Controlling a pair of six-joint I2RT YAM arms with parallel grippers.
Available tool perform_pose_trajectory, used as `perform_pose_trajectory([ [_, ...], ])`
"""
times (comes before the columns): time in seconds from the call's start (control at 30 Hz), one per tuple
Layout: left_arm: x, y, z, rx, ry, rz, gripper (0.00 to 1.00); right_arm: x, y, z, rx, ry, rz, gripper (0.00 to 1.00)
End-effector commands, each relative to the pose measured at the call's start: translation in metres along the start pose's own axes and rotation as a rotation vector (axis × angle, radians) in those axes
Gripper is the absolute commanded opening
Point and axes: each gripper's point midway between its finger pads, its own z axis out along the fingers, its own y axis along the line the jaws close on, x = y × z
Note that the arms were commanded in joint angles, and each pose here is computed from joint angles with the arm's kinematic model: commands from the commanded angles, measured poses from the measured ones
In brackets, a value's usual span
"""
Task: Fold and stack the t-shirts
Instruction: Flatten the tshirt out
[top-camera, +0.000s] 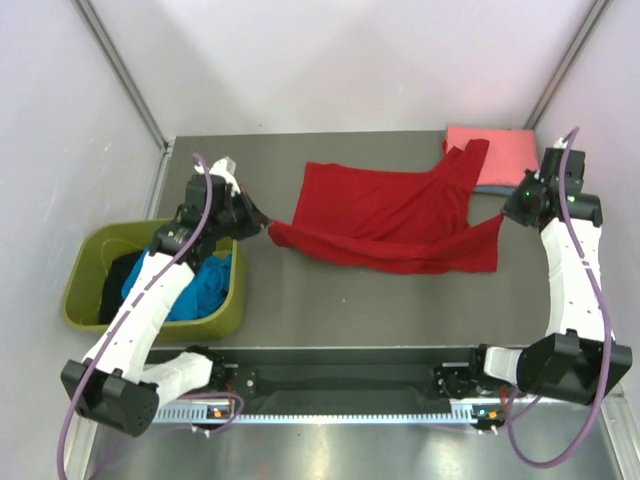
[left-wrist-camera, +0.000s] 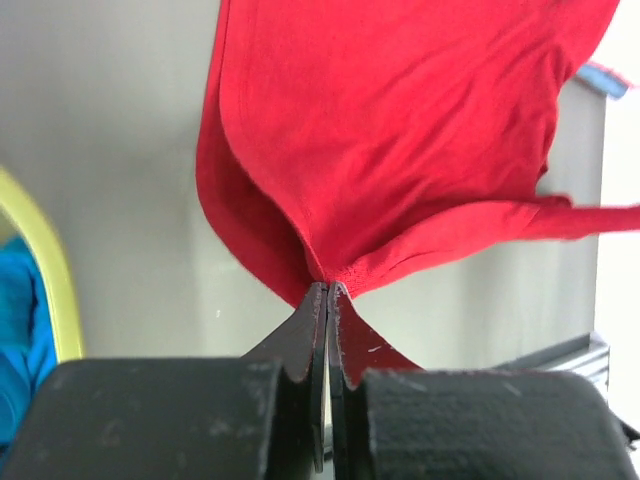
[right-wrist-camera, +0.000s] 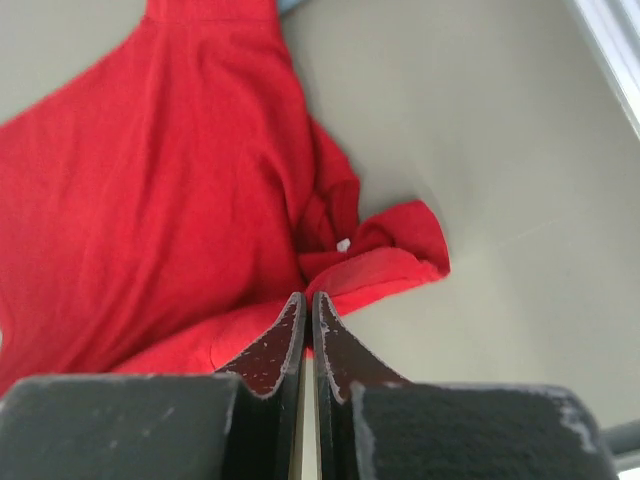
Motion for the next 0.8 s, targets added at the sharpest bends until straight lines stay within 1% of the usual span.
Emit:
perform_pose_trajectory([
  [0.0,-0.047,-0.021,-0.011,0.014,-0.125,0.047,0.00,-0.034,0.017,-0.030,-0.011,-0.081,-0.037,0.00],
  [0.03,-0.066,-0.034,-0.021,0.033,-0.173,0.061,0.00,-0.030,0.014,-0.033,0.013,-0.046,-0.014,0.00],
  [0.07,-0.072,-0.036,-0.021,0.027,-0.178,0.065,0.00,-0.031,0.016,-0.039,0.024,-0.040,0.028,0.00],
  [0.1,-0.082,-0.040,-0.025,0.023,-0.205,0.070,0.00,-0.052,0.020,-0.058,0.026,-0.095,0.040,0.00],
  [0.13,-0.100,-0.054,-0.036,0.044,-0.247,0.078,0.00,-0.046,0.013,-0.068,0.068,-0.063,0.046,0.00],
  [0.17,-0.107,-0.058,-0.041,0.045,-0.260,0.078,0.00,-0.065,0.017,-0.089,0.064,-0.133,0.093,0.00],
  [0.2,-0.115,-0.064,-0.047,0.050,-0.281,0.079,0.00,-0.069,0.020,-0.101,0.048,-0.155,0.112,0.00],
  [0.23,-0.131,-0.078,-0.061,0.080,-0.322,0.085,0.00,-0.074,0.027,-0.120,-0.003,-0.194,0.142,0.00],
  [0.27,-0.137,-0.084,-0.069,0.090,-0.336,0.084,0.00,-0.079,0.046,-0.140,-0.115,-0.214,0.139,0.00],
  [0.3,-0.143,-0.090,-0.076,0.104,-0.355,0.079,0.00,-0.082,0.051,-0.154,-0.153,-0.240,0.140,0.00],
  [0.33,-0.154,-0.104,-0.093,0.144,-0.392,0.082,0.00,-0.083,0.060,-0.169,-0.211,-0.249,0.130,0.00],
  [0.37,-0.158,-0.110,-0.102,0.160,-0.405,0.081,0.00,-0.088,0.063,-0.195,-0.238,-0.285,0.126,0.00],
  [0.4,-0.160,-0.116,-0.111,0.181,-0.411,0.078,0.00,-0.090,0.062,-0.205,-0.237,-0.304,0.128,0.00],
  [0.43,-0.164,-0.129,-0.132,0.231,-0.439,0.085,0.00,-0.092,0.061,-0.216,-0.234,-0.319,0.125,0.00],
  [0.47,-0.163,-0.135,-0.143,0.261,-0.445,0.093,0.00,-0.090,0.055,-0.228,-0.215,-0.335,0.128,0.00],
  [0.5,-0.163,-0.140,-0.156,0.286,-0.458,0.093,0.00,-0.094,0.055,-0.257,-0.250,-0.406,0.125,0.00],
  [0.53,-0.161,-0.144,-0.178,0.315,-0.494,0.096,0.00,-0.094,0.050,-0.272,-0.245,-0.452,0.134,0.00],
  [0.6,-0.157,-0.146,-0.202,0.343,-0.530,0.082,0.00,-0.095,0.048,-0.303,-0.291,-0.553,0.131,0.00],
  [0.63,-0.154,-0.149,-0.227,0.372,-0.569,0.083,0.00,-0.087,0.042,-0.330,-0.321,-0.623,0.132,0.00],
  [0.7,-0.151,-0.152,-0.251,0.405,-0.604,0.064,0.00,-0.086,0.035,-0.364,-0.351,-0.728,0.171,0.00],
  [0.73,-0.148,-0.154,-0.273,0.434,-0.635,0.062,0.00,-0.083,0.032,-0.391,-0.393,-0.808,0.191,0.00],
  [0.77,-0.145,-0.157,-0.284,0.453,-0.647,0.058,0.00,-0.082,0.028,-0.403,-0.404,-0.852,0.197,0.00],
])
